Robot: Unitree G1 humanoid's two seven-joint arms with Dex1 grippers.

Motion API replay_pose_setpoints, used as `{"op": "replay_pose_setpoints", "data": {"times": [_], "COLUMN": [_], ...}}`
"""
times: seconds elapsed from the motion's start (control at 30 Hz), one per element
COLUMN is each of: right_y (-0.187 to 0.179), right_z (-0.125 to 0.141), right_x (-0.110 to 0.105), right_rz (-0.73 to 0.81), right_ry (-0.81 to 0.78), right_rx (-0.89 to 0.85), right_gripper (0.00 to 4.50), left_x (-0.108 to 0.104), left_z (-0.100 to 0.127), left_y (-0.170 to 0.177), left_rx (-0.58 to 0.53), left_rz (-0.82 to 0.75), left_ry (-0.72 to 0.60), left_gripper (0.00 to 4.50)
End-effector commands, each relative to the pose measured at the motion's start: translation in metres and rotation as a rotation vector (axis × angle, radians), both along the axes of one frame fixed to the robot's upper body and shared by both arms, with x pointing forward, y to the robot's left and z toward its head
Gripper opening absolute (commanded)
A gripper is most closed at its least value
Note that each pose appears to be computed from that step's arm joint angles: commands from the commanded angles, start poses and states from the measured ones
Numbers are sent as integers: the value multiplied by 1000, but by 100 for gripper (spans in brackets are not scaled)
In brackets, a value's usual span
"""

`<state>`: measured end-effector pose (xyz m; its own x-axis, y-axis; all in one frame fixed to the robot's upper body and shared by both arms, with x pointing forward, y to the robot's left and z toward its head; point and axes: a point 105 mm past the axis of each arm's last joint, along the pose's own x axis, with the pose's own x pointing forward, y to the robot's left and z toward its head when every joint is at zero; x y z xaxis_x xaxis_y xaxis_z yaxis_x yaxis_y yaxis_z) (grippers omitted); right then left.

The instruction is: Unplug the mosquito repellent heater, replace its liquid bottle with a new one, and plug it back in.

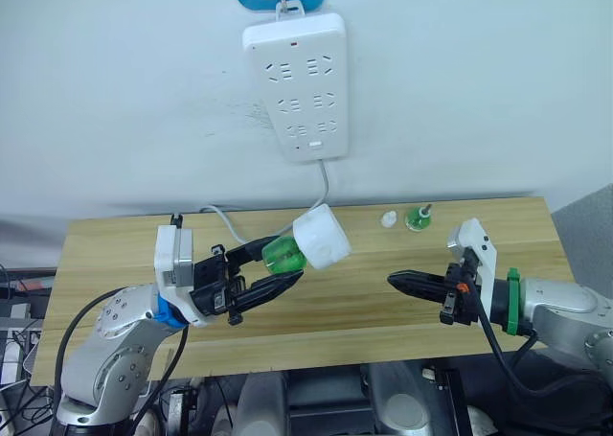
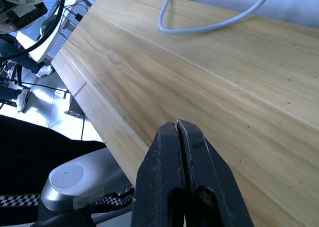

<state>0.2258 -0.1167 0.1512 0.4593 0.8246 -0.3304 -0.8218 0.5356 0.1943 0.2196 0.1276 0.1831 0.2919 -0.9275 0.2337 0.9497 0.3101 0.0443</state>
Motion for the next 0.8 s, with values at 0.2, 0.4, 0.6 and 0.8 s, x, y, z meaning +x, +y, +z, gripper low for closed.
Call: {"op": "replay_pose_setpoints", "data": {"times": [0.2,0.4,0.6,0.8], "right_y": [9,11,12,12], "right_z": [19,22,22,23], "right_x": [6,8,10,11], "right_rz": [34,39,38,35], "right_ry": [-66,-72,-62,-58], "right_rx": [26,31,36,35], "right_gripper": [5,5,64,278], "left_x": [-6,-7,-7,-8], "left_z": [8,8,8,9], "left_y": [-3,-3,-4,-4], "left_rx": [-5,-6,-5,-4], "left_rz": [-21,-24,-25,-25], "left_ry": [-47,-46,-47,-48], "left_gripper": [226,226,226,226]}}
